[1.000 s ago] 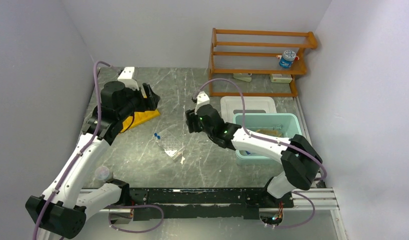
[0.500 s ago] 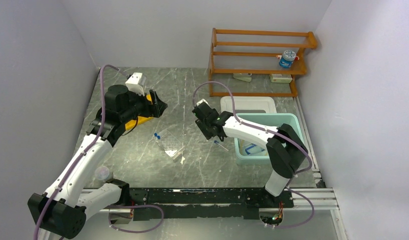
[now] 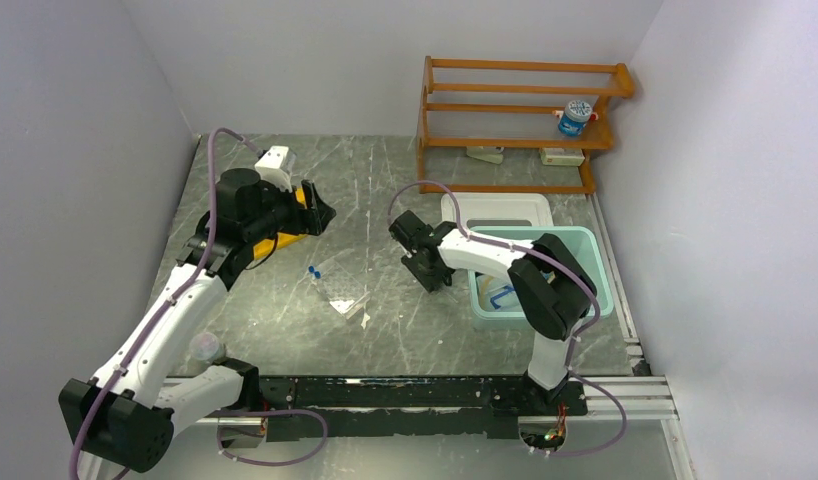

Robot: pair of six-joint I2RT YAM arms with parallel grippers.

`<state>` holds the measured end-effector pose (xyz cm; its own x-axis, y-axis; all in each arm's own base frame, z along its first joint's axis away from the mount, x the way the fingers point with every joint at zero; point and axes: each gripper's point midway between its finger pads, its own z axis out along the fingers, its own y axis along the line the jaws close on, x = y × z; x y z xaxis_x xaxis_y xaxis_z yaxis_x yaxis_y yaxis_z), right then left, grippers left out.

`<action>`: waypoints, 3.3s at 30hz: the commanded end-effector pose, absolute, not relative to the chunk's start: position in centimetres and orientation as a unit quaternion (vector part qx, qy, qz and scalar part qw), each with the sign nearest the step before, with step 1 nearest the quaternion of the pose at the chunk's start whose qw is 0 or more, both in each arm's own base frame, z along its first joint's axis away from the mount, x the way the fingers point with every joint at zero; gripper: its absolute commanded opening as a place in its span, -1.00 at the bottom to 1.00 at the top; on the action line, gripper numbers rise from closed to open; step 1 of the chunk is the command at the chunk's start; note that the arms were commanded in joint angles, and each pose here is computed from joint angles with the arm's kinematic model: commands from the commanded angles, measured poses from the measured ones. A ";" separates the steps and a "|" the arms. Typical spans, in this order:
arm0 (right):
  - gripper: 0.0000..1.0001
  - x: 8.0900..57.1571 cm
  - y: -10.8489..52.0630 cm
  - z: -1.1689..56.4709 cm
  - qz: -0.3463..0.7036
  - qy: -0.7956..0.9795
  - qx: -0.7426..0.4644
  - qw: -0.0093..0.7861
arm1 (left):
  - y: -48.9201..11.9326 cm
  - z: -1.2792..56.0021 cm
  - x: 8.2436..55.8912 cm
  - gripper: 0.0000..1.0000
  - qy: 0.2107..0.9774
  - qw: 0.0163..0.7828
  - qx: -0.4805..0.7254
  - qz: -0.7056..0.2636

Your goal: Organize the chemistry lab equipment

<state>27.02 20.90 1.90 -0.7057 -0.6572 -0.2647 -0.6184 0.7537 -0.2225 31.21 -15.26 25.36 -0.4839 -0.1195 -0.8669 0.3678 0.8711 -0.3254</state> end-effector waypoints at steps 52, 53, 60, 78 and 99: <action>-0.78 28.9 34.5 29.3 0.458 0.738 -0.145 0.474 | -27.1 26.7 27.7 -0.34 0.753 0.484 0.186 -0.405; -0.78 28.9 34.5 29.2 0.458 0.738 -0.147 0.472 | -27.1 26.8 27.7 -0.45 0.749 0.488 0.195 -0.404; -0.28 29.0 34.4 29.0 0.453 0.761 -0.146 0.441 | -27.0 26.1 26.1 -0.91 0.733 0.486 0.272 -0.390; -0.82 28.8 34.5 27.1 0.439 0.774 -0.186 0.417 | -24.9 26.6 26.3 -0.14 0.752 0.499 0.279 -0.328; -0.85 23.7 38.9 21.2 0.290 0.703 -0.301 0.575 | -15.2 36.9 31.8 0.28 0.757 0.625 0.006 -0.188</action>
<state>24.81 36.42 20.15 -0.2871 -0.1238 -0.9499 -0.7305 0.6697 0.1335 31.79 -16.62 33.18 -0.2928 -0.1727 -0.9404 0.2910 0.9208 -0.2597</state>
